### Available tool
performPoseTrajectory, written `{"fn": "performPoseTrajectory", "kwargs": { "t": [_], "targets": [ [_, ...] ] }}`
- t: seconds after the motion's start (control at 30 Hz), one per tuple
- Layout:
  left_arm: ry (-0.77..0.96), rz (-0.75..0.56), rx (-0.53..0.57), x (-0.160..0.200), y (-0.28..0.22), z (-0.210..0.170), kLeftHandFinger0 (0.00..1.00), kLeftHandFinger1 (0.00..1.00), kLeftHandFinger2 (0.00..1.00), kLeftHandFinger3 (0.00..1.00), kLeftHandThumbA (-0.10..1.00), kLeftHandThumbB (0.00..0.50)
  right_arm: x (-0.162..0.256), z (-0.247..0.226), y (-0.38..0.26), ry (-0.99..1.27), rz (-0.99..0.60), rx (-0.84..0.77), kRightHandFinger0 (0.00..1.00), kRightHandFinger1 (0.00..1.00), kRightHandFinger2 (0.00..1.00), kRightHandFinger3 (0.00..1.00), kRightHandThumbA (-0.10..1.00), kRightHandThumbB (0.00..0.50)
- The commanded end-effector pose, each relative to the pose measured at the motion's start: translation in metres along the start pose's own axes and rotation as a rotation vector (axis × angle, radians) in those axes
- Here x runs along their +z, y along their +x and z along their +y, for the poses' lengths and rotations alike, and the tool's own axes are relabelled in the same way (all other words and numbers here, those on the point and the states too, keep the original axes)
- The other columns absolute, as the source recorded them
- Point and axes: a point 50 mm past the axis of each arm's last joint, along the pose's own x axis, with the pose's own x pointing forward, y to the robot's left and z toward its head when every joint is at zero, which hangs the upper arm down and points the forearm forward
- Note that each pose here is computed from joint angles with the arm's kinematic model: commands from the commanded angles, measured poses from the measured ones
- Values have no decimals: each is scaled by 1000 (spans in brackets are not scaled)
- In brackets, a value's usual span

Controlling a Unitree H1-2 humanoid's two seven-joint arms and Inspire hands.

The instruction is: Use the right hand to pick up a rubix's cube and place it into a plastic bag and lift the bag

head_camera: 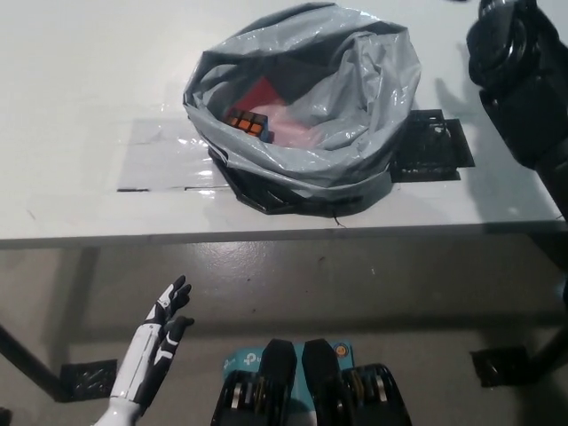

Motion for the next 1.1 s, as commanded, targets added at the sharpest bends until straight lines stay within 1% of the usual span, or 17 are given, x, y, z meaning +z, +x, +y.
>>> {"fn": "performPoseTrajectory", "kwargs": {
  "t": [0.0, 0.07, 0.1, 0.17, 0.3, 0.37, 0.43, 0.47, 0.5, 0.6, 0.7, 0.77, 0.83, 0.9, 1.0, 1.03, 1.07],
  "targets": [
    [9, -51, -20, 9, 4, 3, 836, 943, 969, 1000, 1000, 62, 27, -46, 0, 9, -49, -7, 1000, 1000, 1000, 1000, 869, 500],
    [10, -58, -23, 11, 7, 3, 841, 946, 968, 1000, 1000, 66, 35, -58, -6, 59, -87, -48, 1000, 1000, 1000, 1000, 974, 500],
    [16, -62, -23, 12, 10, 4, 839, 941, 964, 1000, 1000, 64, 43, -73, -13, 116, -137, -95, 1000, 1000, 1000, 1000, 1000, 477],
    [19, -64, -14, 14, 14, 5, 835, 937, 973, 1000, 1000, 79, 55, -101, -31, 203, -231, -164, 1000, 1000, 1000, 1000, 1000, 413],
    [23, -76, 2, 19, 23, 11, 865, 993, 1000, 1000, 1000, 95, 70, -151, -101, 261, -427, -326, 1000, 1000, 1000, 1000, 1000, 402],
    [24, -80, 3, 19, 25, 12, 885, 1000, 1000, 1000, 1000, 119, 67, -156, -120, 262, -466, -361, 1000, 1000, 1000, 1000, 1000, 394],
    [43, -95, 7, 21, 30, 15, 1000, 1000, 1000, 1000, 1000, 163, 50, -159, -194, 258, -587, -455, 1000, 1000, 1000, 1000, 1000, 377],
    [49, -101, 6, 22, 33, 17, 1000, 1000, 1000, 1000, 1000, 166, 45, -160, -211, 256, -609, -472, 1000, 1000, 1000, 1000, 1000, 378],
    [52, -108, 5, 24, 37, 18, 1000, 1000, 1000, 1000, 1000, 177, 40, -159, -232, 275, -626, -486, 1000, 1000, 1000, 1000, 1000, 408],
    [60, -131, 14, 29, 49, 23, 1000, 1000, 1000, 1000, 1000, 199, 28, -149, -294, 347, -745, -532, 1000, 1000, 1000, 1000, 1000, 346],
    [69, -142, 25, 36, 60, 28, 1000, 1000, 1000, 1000, 1000, 202, 18, -131, -343, 424, -845, -596, 1000, 1000, 1000, 1000, 1000, 318],
    [70, -144, 29, 39, 65, 30, 1000, 1000, 1000, 1000, 1000, 203, 4, -119, -363, 439, -863, -639, 1000, 1000, 1000, 1000, 1000, 328],
    [71, -152, 28, 41, 69, 31, 1000, 1000, 1000, 1000, 1000, 202, 0, -114, -374, 417, -844, -689, 1000, 1000, 1000, 1000, 953, 404],
    [71, -165, 20, 42, 74, 31, 1000, 1000, 1000, 1000, 1000, 183, -12, -103, -386, 377, -836, -716, 1000, 1000, 1000, 1000, 927, 441],
    [53, -176, 14, 44, 79, 30, 1000, 1000, 1000, 1000, 1000, 172, -27, -82, -391, 426, -787, -720, 1000, 1000, 1000, 1000, 1000, 400],
    [55, -178, 14, 44, 80, 31, 1000, 1000, 1000, 1000, 1000, 173, -30, -64, -393, 449, -742, -718, 1000, 1000, 1000, 1000, 1000, 270],
    [57, -179, 15, 44, 80, 31, 1000, 1000, 1000, 1000, 1000, 174, -31, -58, -393, 451, -736, -718, 1000, 1000, 1000, 1000, 1000, 261]
  ]
}}
